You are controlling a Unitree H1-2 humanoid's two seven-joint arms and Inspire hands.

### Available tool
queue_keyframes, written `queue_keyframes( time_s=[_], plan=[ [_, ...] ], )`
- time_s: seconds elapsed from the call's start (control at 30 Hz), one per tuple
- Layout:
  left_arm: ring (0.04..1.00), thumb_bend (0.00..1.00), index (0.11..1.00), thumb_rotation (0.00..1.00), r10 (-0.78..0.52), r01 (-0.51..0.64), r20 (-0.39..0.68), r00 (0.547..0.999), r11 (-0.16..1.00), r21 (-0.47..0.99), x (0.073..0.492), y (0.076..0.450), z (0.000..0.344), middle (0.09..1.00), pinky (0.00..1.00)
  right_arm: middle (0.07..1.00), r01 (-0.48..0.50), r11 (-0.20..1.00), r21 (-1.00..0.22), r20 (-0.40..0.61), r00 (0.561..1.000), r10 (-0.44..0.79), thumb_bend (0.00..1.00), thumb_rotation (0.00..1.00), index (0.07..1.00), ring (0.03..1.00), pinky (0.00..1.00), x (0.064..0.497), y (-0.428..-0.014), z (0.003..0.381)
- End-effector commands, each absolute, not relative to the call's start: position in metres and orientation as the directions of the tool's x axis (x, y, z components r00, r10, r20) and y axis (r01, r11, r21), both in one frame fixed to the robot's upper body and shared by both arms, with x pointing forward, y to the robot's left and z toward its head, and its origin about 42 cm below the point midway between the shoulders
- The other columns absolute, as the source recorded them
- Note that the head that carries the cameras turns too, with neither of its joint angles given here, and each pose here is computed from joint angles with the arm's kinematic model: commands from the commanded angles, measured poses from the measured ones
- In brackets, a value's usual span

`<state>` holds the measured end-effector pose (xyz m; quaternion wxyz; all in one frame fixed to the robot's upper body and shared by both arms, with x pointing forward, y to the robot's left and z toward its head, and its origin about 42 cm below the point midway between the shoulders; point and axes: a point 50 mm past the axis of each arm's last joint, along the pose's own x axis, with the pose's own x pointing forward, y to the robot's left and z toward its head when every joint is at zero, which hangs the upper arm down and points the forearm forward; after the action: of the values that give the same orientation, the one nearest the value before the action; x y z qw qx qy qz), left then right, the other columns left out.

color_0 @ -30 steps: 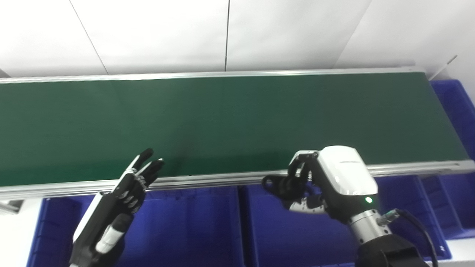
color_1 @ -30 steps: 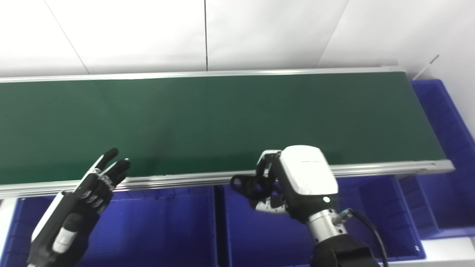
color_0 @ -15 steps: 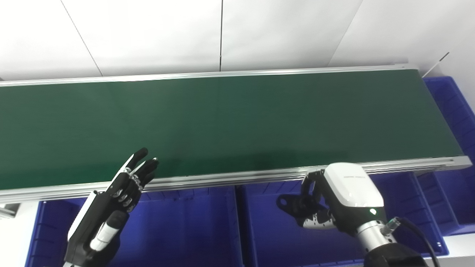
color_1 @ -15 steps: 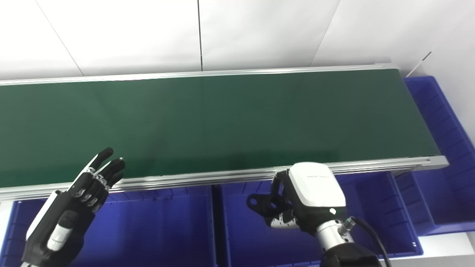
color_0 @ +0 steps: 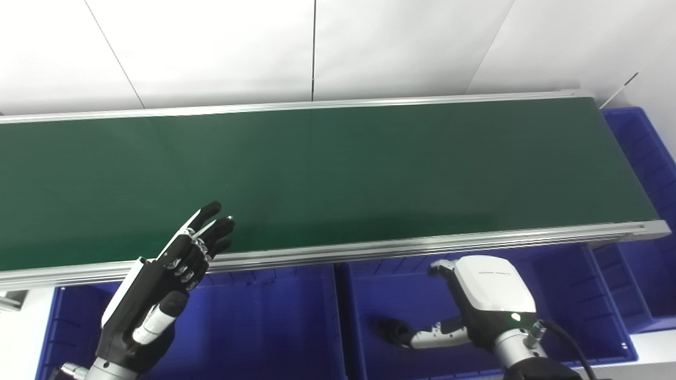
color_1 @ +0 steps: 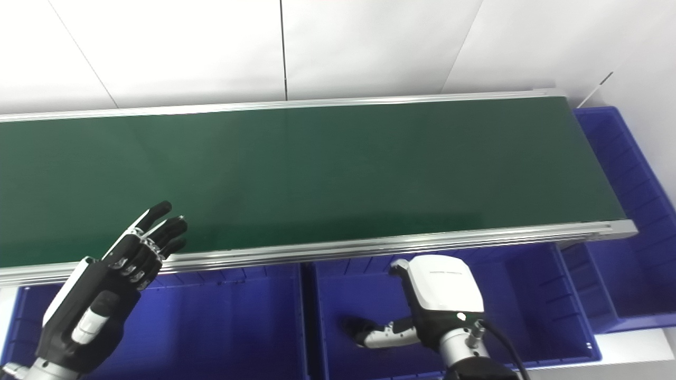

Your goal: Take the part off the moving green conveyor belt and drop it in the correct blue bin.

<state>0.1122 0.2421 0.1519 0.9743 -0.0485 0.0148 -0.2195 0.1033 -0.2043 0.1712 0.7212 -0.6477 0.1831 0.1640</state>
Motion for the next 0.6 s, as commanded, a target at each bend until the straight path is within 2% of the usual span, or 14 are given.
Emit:
queue_keyframes(
  time_s=[0.0,0.17,0.3,0.33,0.4,0.43,0.5,0.57],
  plan=[
    [0.939,0.77,0.935,0.72,-0.441,0.441,0.022,0.897,0.893,-0.094,0.113,0.242,0.157,0.897,0.94,0.859,-0.433,0.104,-0.895,-0.433,0.901,0.029,1.00,0.79,0.845,0.814,0.80,0.102,-0.196,0.178],
    [0.922,0.78,0.928,0.72,-0.433,0.433,0.024,0.901,0.898,-0.079,0.113,0.243,0.156,0.877,0.91,0.852,-0.429,0.132,-0.893,-0.427,0.903,0.050,1.00,0.80,0.846,0.812,0.81,0.101,-0.187,0.184],
    [0.919,0.79,0.926,0.71,-0.429,0.429,0.020,0.903,0.900,-0.079,0.110,0.244,0.155,0.872,0.91,0.825,-0.395,0.235,-0.888,-0.382,0.919,0.100,1.00,0.77,0.823,0.783,0.76,0.095,-0.179,0.194],
    [0.918,0.78,0.927,0.71,-0.429,0.429,0.019,0.903,0.900,-0.076,0.110,0.244,0.154,0.872,0.91,0.812,-0.376,0.276,-0.885,-0.357,0.927,0.119,1.00,0.79,0.811,0.765,0.73,0.094,-0.177,0.197],
    [0.917,0.77,0.929,0.71,-0.428,0.428,0.022,0.904,0.901,-0.067,0.108,0.244,0.153,0.869,0.90,0.790,-0.350,0.367,-0.862,-0.319,0.937,0.144,0.92,0.84,0.790,0.732,0.64,0.090,-0.174,0.200],
    [0.917,0.76,0.928,0.71,-0.427,0.428,0.025,0.904,0.902,-0.060,0.107,0.244,0.151,0.868,0.90,0.789,-0.346,0.468,-0.813,-0.307,0.938,0.160,0.88,0.87,0.789,0.730,0.63,0.088,-0.170,0.202],
    [0.914,0.75,0.925,0.72,-0.425,0.426,0.028,0.905,0.903,-0.048,0.106,0.242,0.149,0.872,0.89,0.788,-0.341,0.641,-0.688,-0.285,0.939,0.194,0.80,0.84,0.781,0.736,0.62,0.083,-0.164,0.204],
    [0.913,0.75,0.923,0.73,-0.425,0.425,0.026,0.905,0.904,-0.038,0.105,0.241,0.147,0.877,0.88,0.784,-0.339,0.770,-0.540,-0.271,0.936,0.222,0.80,0.86,0.776,0.733,0.61,0.079,-0.156,0.199]
  ],
)
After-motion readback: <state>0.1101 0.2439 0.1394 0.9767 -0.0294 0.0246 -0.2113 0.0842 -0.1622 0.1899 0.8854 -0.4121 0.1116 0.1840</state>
